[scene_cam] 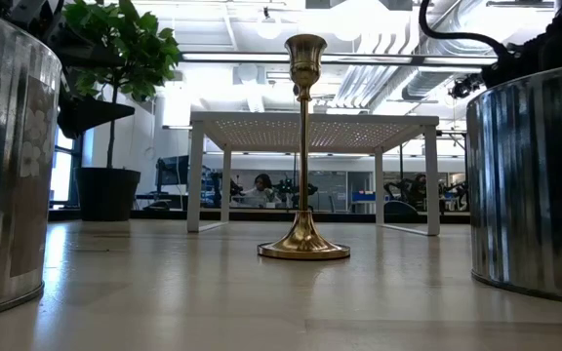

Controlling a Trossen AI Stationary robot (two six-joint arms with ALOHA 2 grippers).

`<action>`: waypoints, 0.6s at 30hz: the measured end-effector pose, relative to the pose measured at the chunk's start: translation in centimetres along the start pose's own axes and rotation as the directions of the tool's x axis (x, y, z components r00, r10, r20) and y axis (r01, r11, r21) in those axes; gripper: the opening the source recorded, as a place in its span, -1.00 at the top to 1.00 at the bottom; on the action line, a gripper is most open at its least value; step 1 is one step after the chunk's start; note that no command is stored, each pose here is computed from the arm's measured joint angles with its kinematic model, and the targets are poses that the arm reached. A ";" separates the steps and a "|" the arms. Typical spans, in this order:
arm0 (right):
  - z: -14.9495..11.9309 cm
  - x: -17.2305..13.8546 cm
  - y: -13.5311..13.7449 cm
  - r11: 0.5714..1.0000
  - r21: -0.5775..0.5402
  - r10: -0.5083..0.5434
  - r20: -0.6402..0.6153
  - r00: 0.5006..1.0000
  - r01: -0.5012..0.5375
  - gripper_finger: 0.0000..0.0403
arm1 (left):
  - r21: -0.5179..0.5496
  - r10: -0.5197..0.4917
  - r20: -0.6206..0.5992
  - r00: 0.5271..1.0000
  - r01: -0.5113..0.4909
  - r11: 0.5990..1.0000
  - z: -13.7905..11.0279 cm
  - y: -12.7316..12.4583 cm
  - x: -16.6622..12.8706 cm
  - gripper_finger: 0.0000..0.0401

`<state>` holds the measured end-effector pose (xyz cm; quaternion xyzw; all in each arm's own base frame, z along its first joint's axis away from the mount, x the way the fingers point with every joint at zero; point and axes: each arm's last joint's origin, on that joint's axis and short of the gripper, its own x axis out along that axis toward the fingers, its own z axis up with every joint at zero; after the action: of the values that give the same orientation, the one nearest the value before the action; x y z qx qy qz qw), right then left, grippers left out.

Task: Pick & Place candle stick holders
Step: Put the top right orange scented candle on the shelf

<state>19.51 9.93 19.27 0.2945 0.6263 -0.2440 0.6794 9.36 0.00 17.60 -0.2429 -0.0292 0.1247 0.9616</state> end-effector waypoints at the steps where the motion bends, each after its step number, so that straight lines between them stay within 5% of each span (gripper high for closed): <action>1: 0.0 -0.1 0.1 1.000 -0.004 0.005 -0.001 1.000 -0.005 -0.69 | 0.000 0.000 0.000 1.000 0.000 1.000 0.0 0.0 0.0 -0.99; 18: 0.4 -1.3 0.8 0.999 -0.024 0.033 0.055 0.998 -0.031 -0.69 | 0.019 0.015 0.008 1.000 -0.015 1.000 0.0 0.0 0.0 -0.99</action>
<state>20.24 10.17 20.62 0.2898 0.6053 -0.2339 0.7035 9.35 0.04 17.61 -0.2336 -0.0302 0.1330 0.9627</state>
